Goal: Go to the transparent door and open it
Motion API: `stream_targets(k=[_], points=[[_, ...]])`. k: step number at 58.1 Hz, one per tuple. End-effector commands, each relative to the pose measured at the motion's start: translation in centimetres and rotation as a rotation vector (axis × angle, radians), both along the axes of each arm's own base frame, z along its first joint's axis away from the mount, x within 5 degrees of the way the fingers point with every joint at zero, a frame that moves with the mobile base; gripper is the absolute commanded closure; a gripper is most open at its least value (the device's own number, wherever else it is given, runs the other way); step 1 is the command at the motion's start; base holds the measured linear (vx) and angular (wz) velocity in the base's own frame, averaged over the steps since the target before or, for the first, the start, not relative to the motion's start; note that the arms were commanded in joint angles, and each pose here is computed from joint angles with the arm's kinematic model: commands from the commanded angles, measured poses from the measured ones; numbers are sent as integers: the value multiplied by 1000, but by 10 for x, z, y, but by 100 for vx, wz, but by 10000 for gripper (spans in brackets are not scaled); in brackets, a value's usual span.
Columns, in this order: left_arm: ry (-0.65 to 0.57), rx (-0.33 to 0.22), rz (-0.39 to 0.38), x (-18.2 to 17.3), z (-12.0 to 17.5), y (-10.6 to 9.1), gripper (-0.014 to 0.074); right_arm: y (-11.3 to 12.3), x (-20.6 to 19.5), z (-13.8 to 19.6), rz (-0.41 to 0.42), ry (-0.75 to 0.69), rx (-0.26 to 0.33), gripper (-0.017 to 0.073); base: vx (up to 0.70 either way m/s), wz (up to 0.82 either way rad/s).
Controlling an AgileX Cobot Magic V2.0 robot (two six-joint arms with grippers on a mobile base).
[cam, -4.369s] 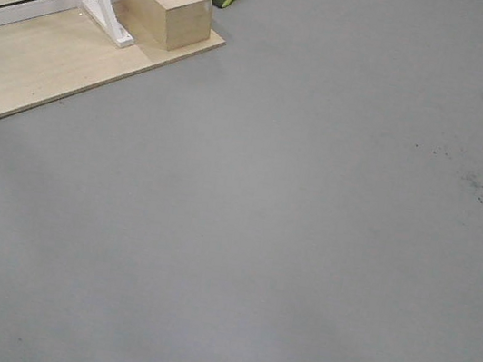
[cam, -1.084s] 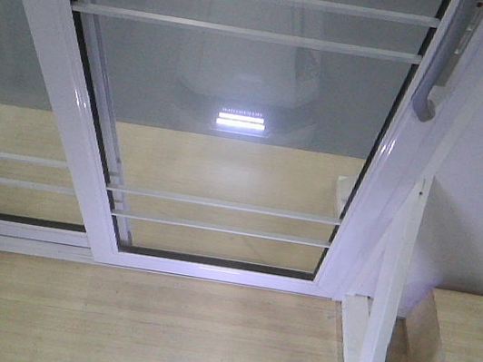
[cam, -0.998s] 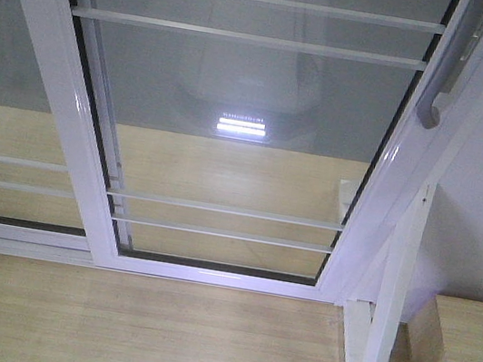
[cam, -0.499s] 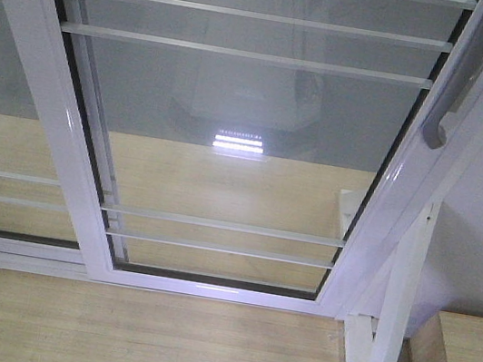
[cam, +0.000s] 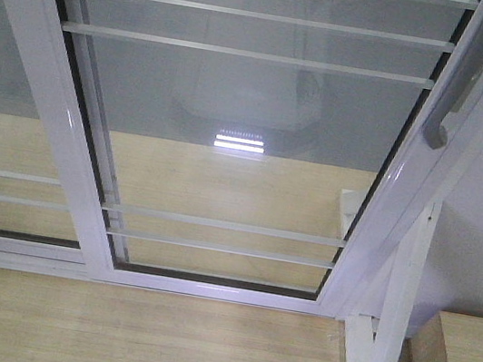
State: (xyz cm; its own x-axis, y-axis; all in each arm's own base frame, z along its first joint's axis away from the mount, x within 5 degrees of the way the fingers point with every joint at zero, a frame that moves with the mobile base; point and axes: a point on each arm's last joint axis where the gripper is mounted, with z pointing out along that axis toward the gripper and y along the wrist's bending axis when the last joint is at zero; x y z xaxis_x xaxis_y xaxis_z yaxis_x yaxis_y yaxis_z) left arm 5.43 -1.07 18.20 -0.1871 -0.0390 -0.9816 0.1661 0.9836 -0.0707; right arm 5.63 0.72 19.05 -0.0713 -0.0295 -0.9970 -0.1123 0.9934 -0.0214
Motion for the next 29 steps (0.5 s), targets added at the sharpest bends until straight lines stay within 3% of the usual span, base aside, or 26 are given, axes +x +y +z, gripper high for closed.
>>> stream_targets(k=[1, 17, 29], points=[[-30, -15, 3, 3, -2, 0, 594, -1, 1, 2, -16, -55, -1, 559, 0, 0], [-33, -11, 3, 3, -2, 0, 594, -1, 1, 2, -16, -55, -1, 559, 0, 0], [-117, -17, 11, 4, 6, 1, 594, -2, 1, 8, -28, -115, 1, 559, 0, 0]])
